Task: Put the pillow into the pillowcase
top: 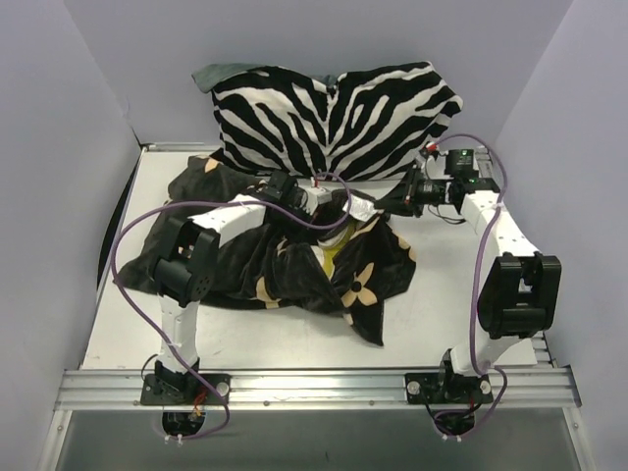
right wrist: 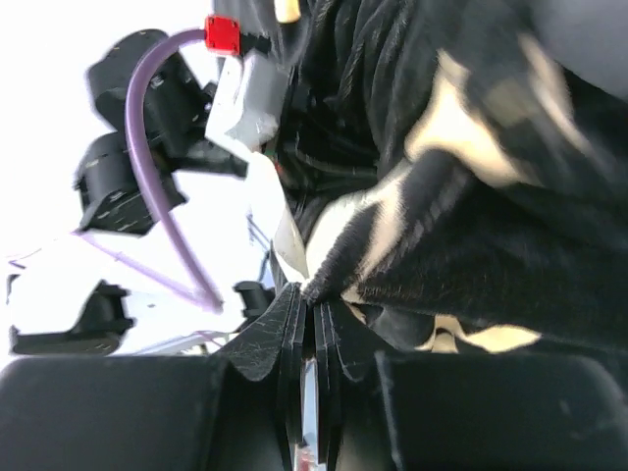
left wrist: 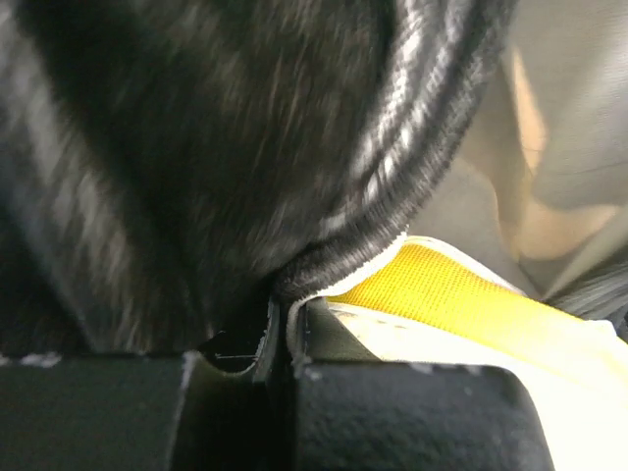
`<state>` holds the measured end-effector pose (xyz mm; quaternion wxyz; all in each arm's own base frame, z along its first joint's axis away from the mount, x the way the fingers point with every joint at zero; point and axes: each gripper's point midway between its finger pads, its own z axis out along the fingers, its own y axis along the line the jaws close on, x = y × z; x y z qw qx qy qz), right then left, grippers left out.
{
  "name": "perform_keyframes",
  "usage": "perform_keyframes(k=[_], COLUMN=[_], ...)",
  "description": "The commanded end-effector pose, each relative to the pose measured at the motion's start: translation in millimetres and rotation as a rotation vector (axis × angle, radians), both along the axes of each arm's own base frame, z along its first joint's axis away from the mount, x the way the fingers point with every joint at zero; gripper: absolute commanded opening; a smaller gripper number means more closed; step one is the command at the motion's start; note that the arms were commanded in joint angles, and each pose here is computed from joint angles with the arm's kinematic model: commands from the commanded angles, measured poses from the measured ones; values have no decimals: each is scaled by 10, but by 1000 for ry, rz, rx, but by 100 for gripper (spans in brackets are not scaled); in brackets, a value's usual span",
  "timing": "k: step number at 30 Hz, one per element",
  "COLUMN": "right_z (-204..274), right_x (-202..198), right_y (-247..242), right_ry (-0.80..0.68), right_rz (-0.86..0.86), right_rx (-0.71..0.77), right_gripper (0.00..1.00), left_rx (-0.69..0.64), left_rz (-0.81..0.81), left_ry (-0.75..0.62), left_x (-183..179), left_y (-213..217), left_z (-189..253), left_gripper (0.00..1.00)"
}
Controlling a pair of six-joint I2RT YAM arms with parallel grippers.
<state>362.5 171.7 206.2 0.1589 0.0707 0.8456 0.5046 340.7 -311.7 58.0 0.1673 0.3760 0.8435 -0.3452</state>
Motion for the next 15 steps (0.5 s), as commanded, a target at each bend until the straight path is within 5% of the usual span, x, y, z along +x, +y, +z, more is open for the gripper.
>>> perform_keyframes(k=[1, 6, 15], right_z=[811, 456, 200], right_x=[-163, -687, -1293], right_y=[-125, 166, 251], right_ry=[-171, -126, -79], right_rz=[33, 221, 454], right_rx=[117, 118, 67], right_gripper=[0, 0, 0], left_rx=[158, 62, -75], left_rz=[170, 207, 359], left_ry=[184, 35, 74], left_x=[-151, 229, 658], left_y=[584, 321, 8], left_z=[-501, -50, 176], left_gripper=[0, 0, 2])
